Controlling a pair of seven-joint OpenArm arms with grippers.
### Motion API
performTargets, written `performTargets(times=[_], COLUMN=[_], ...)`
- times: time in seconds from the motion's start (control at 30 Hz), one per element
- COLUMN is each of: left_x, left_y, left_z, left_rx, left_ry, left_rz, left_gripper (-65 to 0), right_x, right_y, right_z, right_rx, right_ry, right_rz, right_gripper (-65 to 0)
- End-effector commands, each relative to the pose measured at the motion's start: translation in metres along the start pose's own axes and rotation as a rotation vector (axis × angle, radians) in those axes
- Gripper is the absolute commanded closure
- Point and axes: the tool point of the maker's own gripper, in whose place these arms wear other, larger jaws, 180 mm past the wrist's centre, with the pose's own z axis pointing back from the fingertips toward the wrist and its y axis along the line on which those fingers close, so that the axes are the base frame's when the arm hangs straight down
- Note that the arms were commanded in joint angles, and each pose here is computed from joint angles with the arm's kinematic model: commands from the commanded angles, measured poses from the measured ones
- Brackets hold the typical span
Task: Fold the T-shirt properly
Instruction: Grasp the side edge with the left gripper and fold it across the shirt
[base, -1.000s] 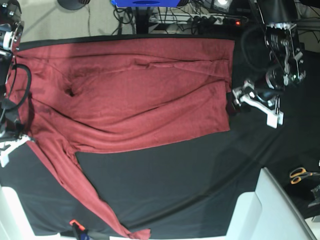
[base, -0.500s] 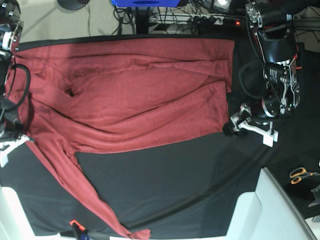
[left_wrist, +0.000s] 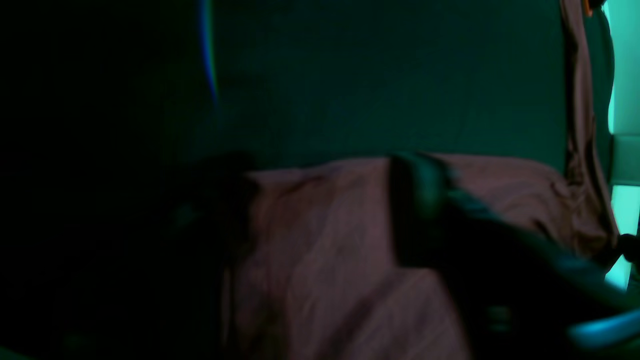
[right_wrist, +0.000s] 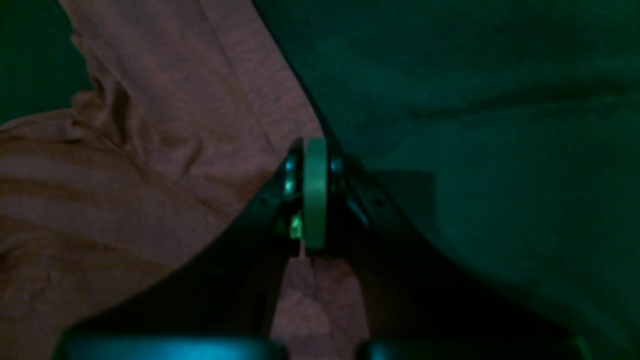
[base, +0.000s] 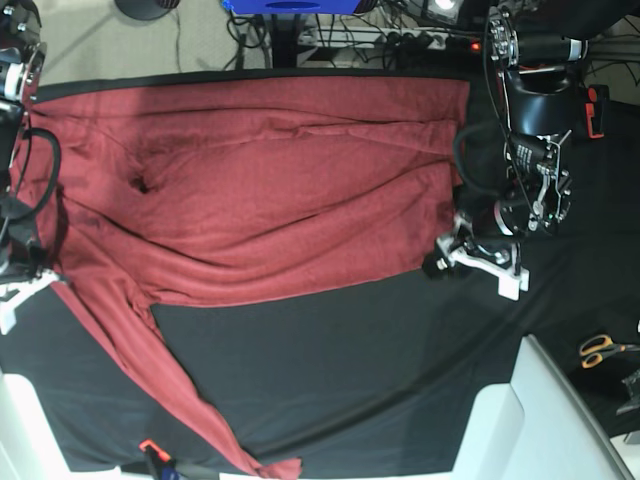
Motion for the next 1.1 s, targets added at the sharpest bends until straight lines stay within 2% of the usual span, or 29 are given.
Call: performTargets(times=[0.0,0.13,0.23,0.27,0.53,0.67,0.97,1.07], left_x=[0.001,0.006,0.011,0.013,0.037,0.063,0.100,0.117], left_y=[0.001,-0.002,-0.005,-0.005,-0.018,-0.030,-0.058,-0.071], left_z=[0.001,0.000,-0.001,-0.001,-0.001,0.001,0.003,0.009], left_rx=[0.016,0.010,0.005,0.005,-0.013,-0.031,-0.072,-0.092], left_ry=[0.028,0.019,0.013,0.010,-0.006,-0.025,-0.057,-0.100], left_rz=[-0.014,-0.016,-0.019,-0.020,-0.045,-0.067,-0.096,-0.127], left_gripper=[-27.5,-10.2,-1.0,0.0,0.0,0.0,0.0,0.0], right_x=[0.029,0.029,0.030,0.030,0.035,0.050,0.069,0.081], right_y=[-0.006,-0.006,-0.006,-0.006,-0.005,-0.002,0.003,0.004], right_z=[0.009,0.009,0.009,0.009,0.010,0.015,0.025,0.027], right_rx=[-0.010,-0.010,-0.010,-0.010,-0.009,-0.005,-0.004,-0.002], right_ry=[-0.072,-0.072,-0.073,-0.073,-0.087,-0.145,-0.199,-0.246], right_rz=[0.007,0.007,0.006,0.006,0.008,0.027,0.051,0.052], right_gripper=[0.0,0.0,0.0,0.0,0.0,0.0,0.0,0.0])
